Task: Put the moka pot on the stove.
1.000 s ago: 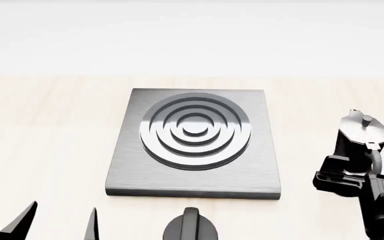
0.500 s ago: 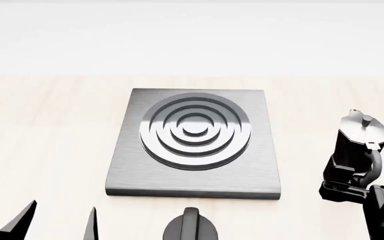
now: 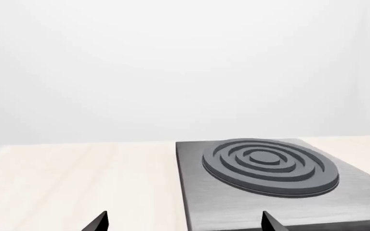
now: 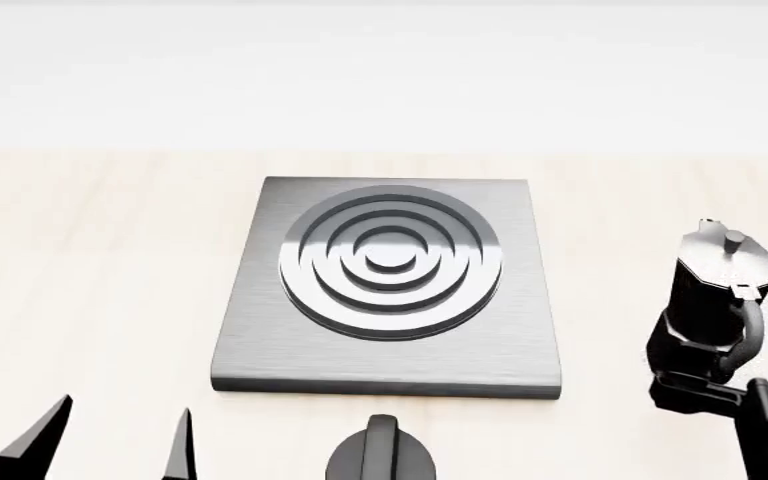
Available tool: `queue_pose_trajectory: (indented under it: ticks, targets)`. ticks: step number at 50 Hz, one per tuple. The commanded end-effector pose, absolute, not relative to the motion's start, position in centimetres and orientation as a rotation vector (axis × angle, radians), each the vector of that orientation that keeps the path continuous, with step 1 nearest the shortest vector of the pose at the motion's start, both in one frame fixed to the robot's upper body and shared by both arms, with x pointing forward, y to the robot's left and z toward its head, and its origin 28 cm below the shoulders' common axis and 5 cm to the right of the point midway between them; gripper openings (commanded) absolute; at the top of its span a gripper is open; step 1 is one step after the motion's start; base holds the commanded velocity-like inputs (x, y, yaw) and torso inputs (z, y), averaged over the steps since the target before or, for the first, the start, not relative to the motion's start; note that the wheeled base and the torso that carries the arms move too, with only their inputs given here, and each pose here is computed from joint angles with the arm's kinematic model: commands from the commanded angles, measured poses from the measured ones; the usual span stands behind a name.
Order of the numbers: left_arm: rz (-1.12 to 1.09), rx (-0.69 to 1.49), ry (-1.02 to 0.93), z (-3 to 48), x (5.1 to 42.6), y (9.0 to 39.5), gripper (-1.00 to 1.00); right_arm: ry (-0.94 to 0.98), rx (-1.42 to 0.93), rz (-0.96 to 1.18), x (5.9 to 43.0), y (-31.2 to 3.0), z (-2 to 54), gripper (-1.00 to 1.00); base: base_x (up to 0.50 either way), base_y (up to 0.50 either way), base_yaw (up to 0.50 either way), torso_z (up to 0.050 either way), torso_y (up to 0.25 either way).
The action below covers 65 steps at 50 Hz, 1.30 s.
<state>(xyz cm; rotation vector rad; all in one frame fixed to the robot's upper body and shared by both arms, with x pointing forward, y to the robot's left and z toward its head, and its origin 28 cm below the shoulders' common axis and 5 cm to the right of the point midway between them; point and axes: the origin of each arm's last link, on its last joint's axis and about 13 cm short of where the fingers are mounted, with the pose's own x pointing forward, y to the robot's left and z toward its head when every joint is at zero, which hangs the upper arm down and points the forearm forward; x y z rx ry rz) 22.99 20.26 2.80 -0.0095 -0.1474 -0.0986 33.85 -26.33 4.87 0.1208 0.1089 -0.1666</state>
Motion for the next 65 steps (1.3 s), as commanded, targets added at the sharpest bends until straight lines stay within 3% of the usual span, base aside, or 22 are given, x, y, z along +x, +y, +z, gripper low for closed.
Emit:
queue_pose_trajectory:
  ticks: [1,17,18,34,43,65]
  targets:
    - [-0.097,-0.007,-0.148,2.9,23.1,20.3,1.00,0.121,0.116,-0.153,34.3,-26.1,5.1,1.00,0.00,0.00,0.00,0.000,0.000]
    - [-0.098,-0.005,-0.146,2.9,23.2,20.3,1.00,0.130,0.085,-0.156,34.8,-26.2,6.0,1.00,0.00,0.00,0.00,0.000,0.000]
    - [-0.096,-0.005,-0.146,2.9,23.2,20.3,1.00,0.130,0.085,-0.161,34.8,-26.2,6.0,-1.00,0.00,0.00,0.00,0.000,0.000]
    - [-0.094,-0.005,-0.148,3.0,23.1,20.3,1.00,0.147,0.075,-0.162,34.5,-26.0,5.4,-1.00,0.00,0.00,0.00,0.000,0.000]
    - [-0.091,-0.005,-0.154,3.3,23.3,20.4,1.00,-0.097,-0.044,-0.081,38.1,-22.8,9.8,-1.00,0.00,0.00,0.00,0.000,0.000]
    - [-0.088,-0.006,-0.153,3.5,24.1,20.6,1.00,-0.167,-0.071,0.039,40.3,-19.4,12.8,-1.00,0.00,0.00,0.00,0.000,0.001]
